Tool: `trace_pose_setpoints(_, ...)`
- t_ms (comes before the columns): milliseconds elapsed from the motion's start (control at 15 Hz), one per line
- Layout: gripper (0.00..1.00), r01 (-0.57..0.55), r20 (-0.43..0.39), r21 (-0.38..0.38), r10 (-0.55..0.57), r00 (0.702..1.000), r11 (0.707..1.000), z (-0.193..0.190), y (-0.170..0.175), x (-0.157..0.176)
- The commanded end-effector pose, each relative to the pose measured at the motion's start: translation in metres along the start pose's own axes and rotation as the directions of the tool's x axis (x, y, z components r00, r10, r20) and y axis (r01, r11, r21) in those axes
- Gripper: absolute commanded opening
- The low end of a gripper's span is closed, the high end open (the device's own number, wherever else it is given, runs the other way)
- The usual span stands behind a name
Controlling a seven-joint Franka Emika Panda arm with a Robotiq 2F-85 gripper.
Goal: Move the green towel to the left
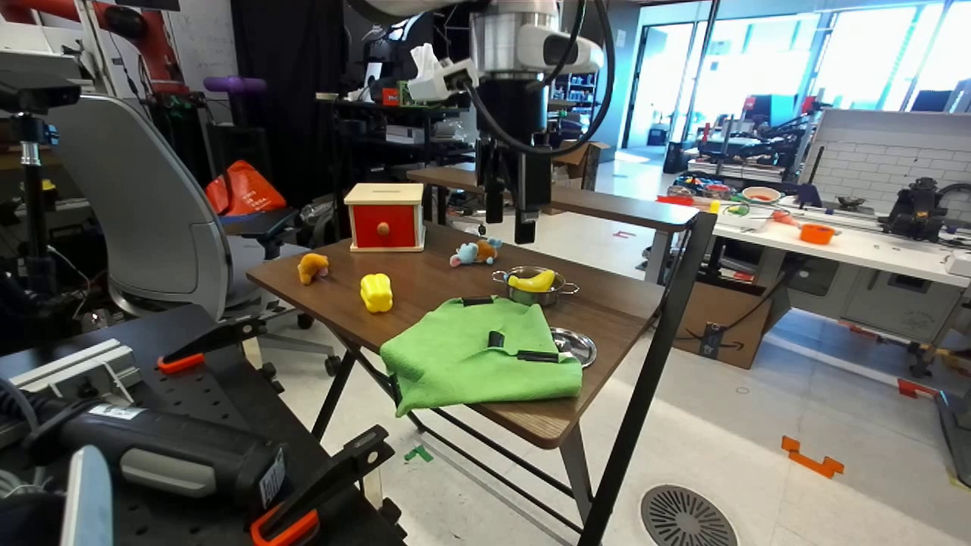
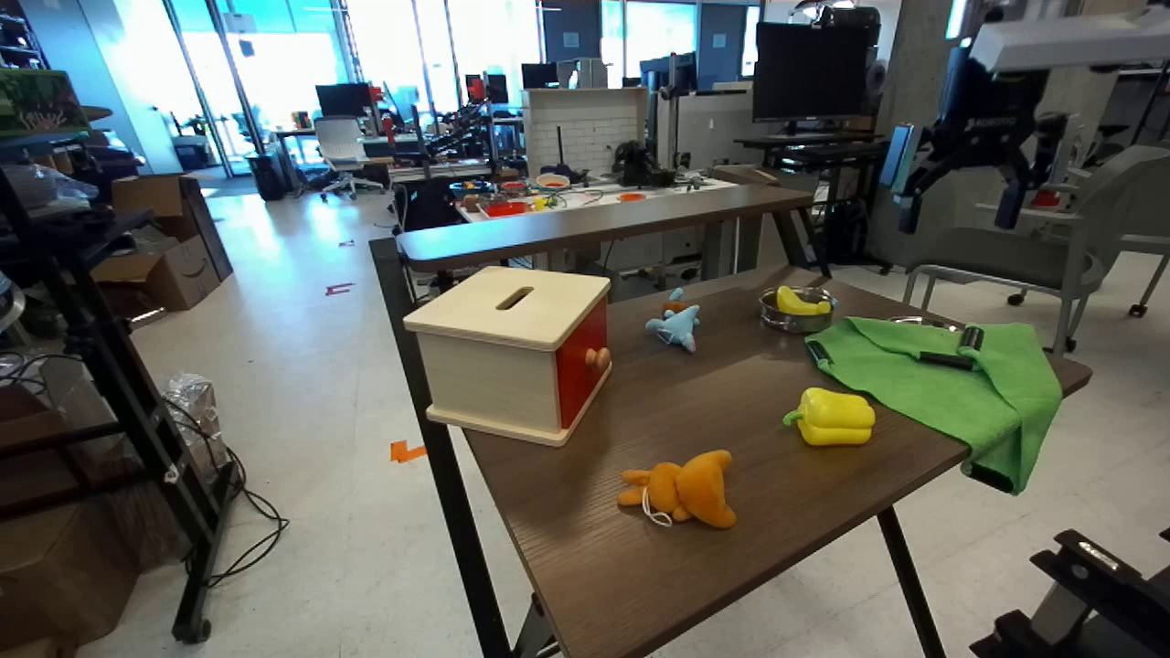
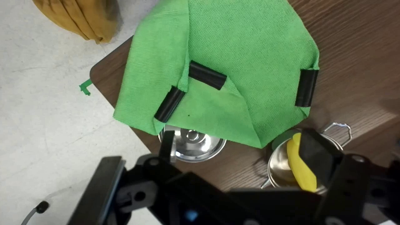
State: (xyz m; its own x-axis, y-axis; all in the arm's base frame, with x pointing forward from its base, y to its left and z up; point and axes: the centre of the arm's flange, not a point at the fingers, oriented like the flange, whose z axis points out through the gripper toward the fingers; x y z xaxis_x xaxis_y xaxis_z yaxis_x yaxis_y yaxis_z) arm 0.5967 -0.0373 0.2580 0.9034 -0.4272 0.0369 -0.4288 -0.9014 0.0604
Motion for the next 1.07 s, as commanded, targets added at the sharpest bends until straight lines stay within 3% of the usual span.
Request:
trace_pose_setpoints(0,1.0,-0.004,0.044,-0.02,0.005,0.999,1.0,0.038,-0.013,0.019)
trace_pose_setpoints(1000,1.0,0.052,0.184,-0.103,-0.032,0.982,0.993,0.142,-0.009,-0.002)
